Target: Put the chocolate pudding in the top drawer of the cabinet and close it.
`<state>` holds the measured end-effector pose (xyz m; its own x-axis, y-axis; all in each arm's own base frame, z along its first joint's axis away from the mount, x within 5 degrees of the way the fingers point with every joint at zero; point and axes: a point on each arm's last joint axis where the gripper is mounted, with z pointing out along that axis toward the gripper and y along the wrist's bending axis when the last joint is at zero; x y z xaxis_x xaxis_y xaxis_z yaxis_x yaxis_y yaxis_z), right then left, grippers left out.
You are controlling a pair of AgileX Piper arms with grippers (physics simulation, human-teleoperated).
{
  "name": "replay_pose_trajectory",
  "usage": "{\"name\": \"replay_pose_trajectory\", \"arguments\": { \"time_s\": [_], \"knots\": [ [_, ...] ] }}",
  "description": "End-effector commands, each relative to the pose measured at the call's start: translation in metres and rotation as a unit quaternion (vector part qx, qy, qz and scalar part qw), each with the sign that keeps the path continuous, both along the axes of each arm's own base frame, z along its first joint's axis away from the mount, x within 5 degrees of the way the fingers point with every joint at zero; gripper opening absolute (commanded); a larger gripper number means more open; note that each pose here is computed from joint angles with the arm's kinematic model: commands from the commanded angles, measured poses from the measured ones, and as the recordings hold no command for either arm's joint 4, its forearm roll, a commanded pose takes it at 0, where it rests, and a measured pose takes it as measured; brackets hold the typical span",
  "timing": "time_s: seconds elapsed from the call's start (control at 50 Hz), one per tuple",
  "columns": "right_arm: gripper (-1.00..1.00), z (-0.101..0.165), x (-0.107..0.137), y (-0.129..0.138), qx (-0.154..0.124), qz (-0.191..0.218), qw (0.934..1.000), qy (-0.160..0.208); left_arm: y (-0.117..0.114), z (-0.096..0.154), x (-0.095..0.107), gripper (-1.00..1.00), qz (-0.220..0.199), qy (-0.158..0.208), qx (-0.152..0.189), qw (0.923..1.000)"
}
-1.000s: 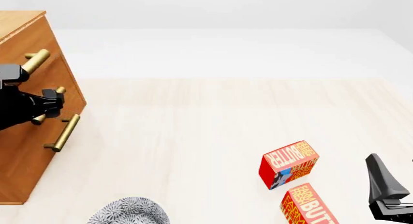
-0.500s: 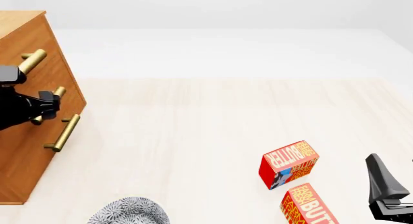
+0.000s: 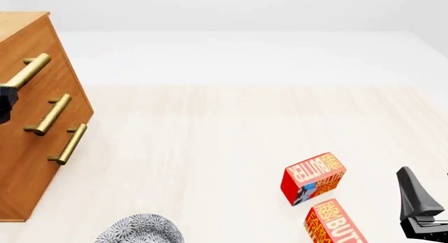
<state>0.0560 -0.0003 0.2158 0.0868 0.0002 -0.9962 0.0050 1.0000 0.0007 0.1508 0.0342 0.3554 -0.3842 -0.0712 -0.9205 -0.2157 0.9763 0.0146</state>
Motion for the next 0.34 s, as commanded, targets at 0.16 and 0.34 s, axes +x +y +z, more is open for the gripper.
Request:
{"name": "replay_pose_trajectory", "arguments": {
  "time_s": [0.16, 0.34],
  "knots": [
    [1.00, 0.000, 0.000, 0.000, 0.000, 0.000, 1.0000, 0.000, -0.024, 0.061, -0.117, 1.00, 0.029, -0.061, 0.033, 0.9972],
    [1.00, 0.000, 0.000, 0.000, 0.000, 0.000, 1.0000, 0.000, -0.037, 0.076, -0.159, 1.00, 0.071, -0.081, 0.060, 0.9923]
  ]
}}
